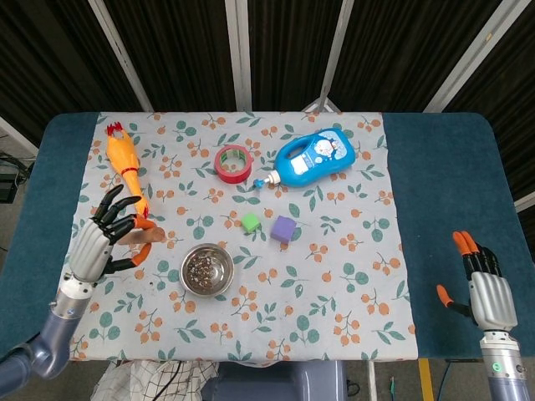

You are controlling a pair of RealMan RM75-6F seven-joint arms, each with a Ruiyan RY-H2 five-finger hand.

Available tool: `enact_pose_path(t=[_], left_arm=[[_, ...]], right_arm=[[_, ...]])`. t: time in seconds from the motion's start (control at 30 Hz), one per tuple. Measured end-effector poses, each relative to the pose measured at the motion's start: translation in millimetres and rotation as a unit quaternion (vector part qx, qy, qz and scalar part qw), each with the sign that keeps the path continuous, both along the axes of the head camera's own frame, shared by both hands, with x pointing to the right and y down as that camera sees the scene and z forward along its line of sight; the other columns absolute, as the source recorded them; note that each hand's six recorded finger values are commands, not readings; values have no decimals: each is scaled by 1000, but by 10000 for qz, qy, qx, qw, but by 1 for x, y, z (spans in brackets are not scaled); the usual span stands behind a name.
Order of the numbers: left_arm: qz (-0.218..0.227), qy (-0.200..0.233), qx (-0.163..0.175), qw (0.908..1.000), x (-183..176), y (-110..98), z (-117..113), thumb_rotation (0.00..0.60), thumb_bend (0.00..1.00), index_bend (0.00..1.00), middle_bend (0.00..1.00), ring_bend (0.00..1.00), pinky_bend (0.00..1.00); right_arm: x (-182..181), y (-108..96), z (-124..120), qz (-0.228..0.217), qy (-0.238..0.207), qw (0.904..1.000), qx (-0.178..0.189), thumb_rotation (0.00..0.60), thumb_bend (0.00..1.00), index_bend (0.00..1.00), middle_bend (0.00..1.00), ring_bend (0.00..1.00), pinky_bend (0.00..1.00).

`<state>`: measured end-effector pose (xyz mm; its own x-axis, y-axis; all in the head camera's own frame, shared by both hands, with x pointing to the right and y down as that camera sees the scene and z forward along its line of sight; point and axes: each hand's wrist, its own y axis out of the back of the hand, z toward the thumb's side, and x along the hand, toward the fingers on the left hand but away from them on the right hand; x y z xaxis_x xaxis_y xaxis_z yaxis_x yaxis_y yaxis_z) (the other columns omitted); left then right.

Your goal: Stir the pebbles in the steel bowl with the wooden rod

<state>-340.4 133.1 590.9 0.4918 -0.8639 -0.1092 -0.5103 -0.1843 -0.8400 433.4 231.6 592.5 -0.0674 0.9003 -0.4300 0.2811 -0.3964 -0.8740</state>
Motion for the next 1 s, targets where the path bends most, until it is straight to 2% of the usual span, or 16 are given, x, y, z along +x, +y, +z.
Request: enact_pose_path(t=[0.17,0.33,0.47,0.6,0.8,1.0], left_arm=[[53,-738,-30,9973,-25,2,10,600,985,580,667,189,0],[213,-1493,-228,9883,-47,9,30,600,986,581,668,195,0],[543,-2072,-355,9761,-53,21,49,600,986,581,669,204,0],[999,-2627,-448,9587,-55,37,70,600,986,581,670,206,0],[1502,-2996,-628,9401,-49,60,93,600,986,581,670,206,0],[1627,-3136,-682,9330,-46,67,103,600,985,581,670,206,0]], right_arm=[[-1,0,1,7,2,10000,-23,600,352,0,0,0,0],[0,0,1,27,-7,10000,-45,600,351,0,0,0,0],[0,0,1,39,-8,10000,-51,600,352,0,0,0,0],[0,1,0,52,-8,10000,-42,600,352,0,0,0,0],[1,2,0,72,-17,10000,-55,600,351,0,0,0,0],[1,2,0,70,-18,10000,-57,600,352,0,0,0,0]])
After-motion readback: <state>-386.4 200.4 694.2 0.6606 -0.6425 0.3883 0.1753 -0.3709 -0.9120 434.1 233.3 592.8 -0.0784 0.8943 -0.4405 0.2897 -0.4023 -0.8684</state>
